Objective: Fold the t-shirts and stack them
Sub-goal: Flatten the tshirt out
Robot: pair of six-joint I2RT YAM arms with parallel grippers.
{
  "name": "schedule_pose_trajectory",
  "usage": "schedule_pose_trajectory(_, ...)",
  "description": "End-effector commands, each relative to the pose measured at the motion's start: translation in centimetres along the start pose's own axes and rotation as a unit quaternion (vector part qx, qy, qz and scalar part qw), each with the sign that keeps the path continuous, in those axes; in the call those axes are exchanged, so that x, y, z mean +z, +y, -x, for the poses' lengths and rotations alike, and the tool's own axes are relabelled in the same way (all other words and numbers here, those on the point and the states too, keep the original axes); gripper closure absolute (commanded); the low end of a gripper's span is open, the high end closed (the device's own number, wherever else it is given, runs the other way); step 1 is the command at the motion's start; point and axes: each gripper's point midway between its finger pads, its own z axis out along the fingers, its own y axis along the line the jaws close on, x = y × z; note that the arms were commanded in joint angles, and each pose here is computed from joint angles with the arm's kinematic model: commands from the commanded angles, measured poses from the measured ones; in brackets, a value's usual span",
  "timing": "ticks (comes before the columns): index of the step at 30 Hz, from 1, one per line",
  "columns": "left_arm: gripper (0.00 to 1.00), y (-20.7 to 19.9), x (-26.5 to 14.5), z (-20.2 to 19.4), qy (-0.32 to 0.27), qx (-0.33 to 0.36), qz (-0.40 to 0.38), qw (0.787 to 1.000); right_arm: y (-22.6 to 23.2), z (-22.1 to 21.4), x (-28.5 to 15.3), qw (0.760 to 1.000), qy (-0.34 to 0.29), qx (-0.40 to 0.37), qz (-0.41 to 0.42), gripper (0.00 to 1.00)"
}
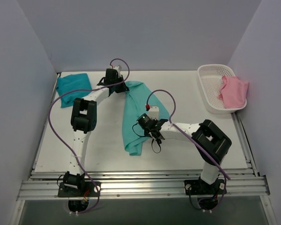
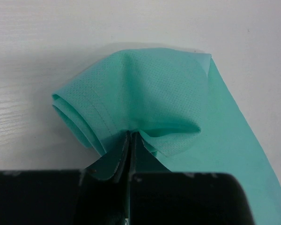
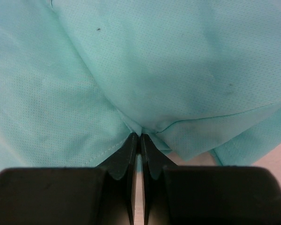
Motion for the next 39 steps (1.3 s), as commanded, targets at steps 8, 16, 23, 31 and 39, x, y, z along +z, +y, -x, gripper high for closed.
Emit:
schedule_pose_trajectory(8,0.98,-11.2,-14.6,10.1,-0.126,0.066,-0.017,0.99,-1.4,11.2,-16.2,0.989,-0.144,0.027,0.032,1.0)
schedule_pose_trajectory(16,0.98,-16.0,-30.8,12.8,-0.217,0.095,0.002,0.972,-8.8,16.8,-30.1,0.963,-0.243,0.087,0.072,1.0)
schedule_pose_trajectory(23,0.98,-19.6,-48.0,12.5,-0.337,0.113,0.012,0.935,-16.0,18.7,-38.0,0.939,-0.307,0.136,0.07,1.0)
schedule_pose_trajectory(31,0.98,-20.8,-55.7,10.5,-0.365,0.109,-0.034,0.924,-23.1,19.4,-44.0,0.915,-0.36,0.178,0.045,1.0)
schedule_pose_trajectory(39,0.98,-20.5,-67.5,9.0,-0.446,0.084,-0.111,0.884,-25.8,20.2,-49.6,0.886,-0.416,0.169,0.118,1.0)
